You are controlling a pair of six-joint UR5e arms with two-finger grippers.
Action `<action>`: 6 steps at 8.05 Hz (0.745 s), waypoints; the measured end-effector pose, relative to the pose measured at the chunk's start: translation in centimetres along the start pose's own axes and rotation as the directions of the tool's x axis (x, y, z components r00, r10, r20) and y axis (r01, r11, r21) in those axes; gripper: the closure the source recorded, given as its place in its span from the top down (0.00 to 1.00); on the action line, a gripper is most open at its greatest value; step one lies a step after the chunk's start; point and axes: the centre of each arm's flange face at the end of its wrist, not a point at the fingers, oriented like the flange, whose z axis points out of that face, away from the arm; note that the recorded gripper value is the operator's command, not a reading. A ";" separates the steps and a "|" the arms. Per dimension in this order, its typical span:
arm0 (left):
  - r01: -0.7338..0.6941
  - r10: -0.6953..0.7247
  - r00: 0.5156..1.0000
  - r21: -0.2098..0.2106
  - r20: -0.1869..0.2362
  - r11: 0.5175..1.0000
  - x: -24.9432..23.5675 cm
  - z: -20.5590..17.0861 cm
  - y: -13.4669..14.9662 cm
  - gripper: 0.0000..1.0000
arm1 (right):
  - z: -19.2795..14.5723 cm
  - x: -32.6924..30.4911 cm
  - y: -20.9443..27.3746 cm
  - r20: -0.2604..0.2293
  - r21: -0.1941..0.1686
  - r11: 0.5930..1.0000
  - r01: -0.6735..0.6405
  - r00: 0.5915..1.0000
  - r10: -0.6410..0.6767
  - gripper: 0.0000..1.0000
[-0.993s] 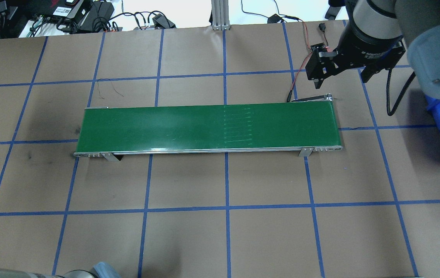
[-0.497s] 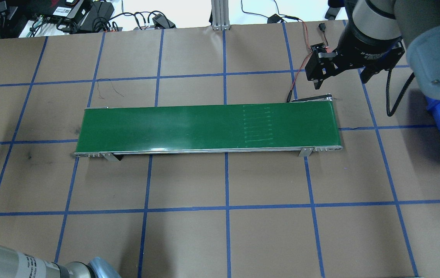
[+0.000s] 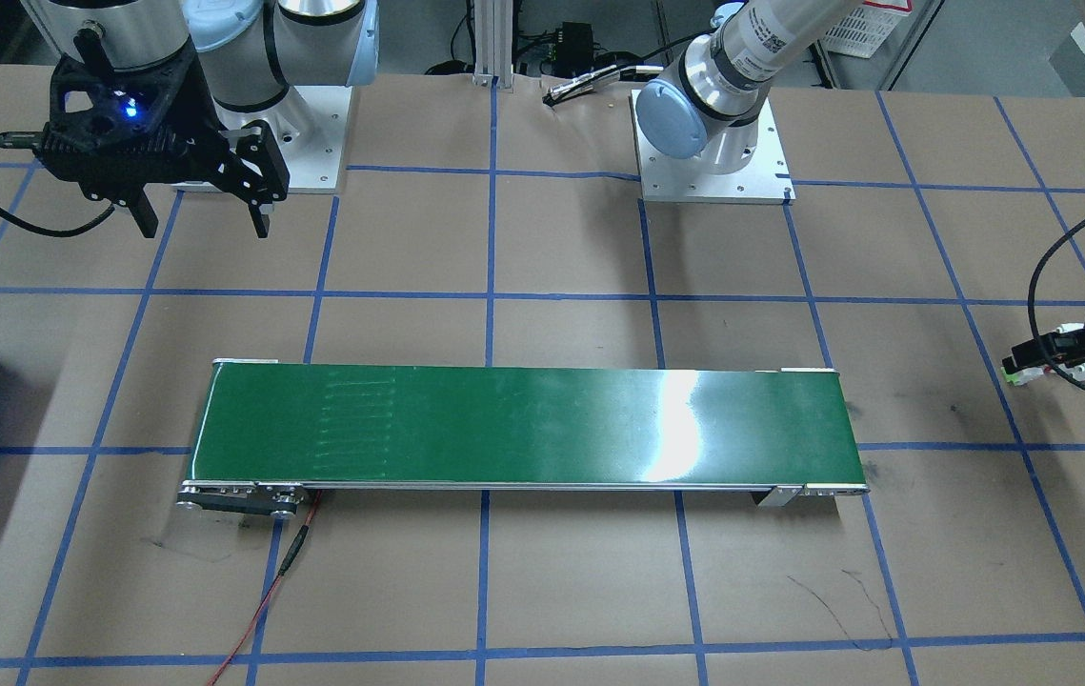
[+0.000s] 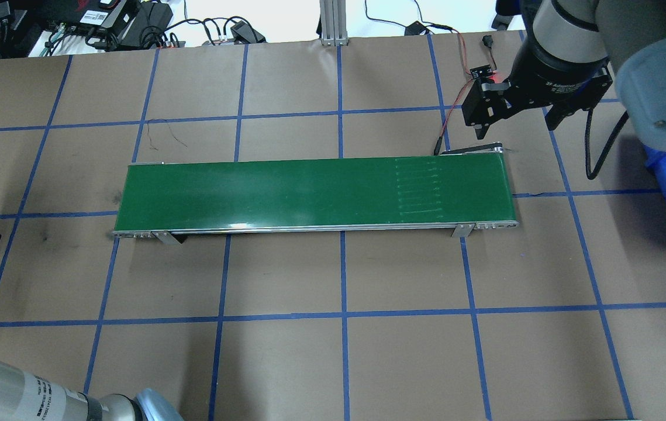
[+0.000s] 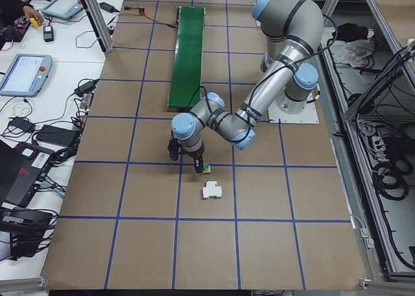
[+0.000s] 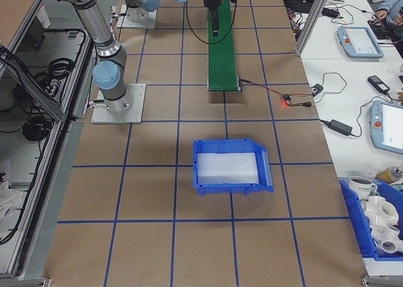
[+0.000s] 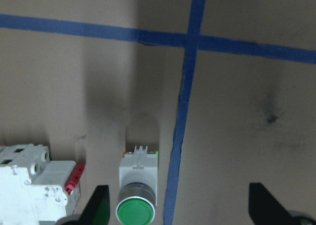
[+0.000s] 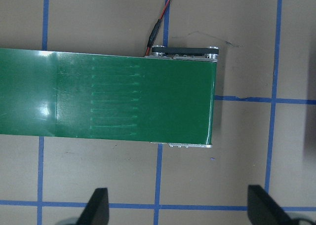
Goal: Move button from left to right
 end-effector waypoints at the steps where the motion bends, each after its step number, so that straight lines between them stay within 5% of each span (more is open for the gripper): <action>1: 0.000 0.000 1.000 -0.007 -0.005 1.000 -0.1 0.6 -0.1 1.00 | 0.0 0.0 0.0 -0.001 -0.002 1.000 0.000 1.000 0.000 1.00; 3: 0.002 -0.002 1.000 -0.024 -0.009 1.000 -0.4 1.6 -0.2 1.00 | 0.1 0.0 0.0 -0.001 -0.003 1.000 0.001 1.000 -0.001 1.00; 6: 0.014 -0.010 0.999 -0.082 0.040 0.997 -1.8 2.3 0.7 1.00 | 0.1 0.0 0.0 0.000 -0.004 1.000 0.001 1.000 -0.001 1.00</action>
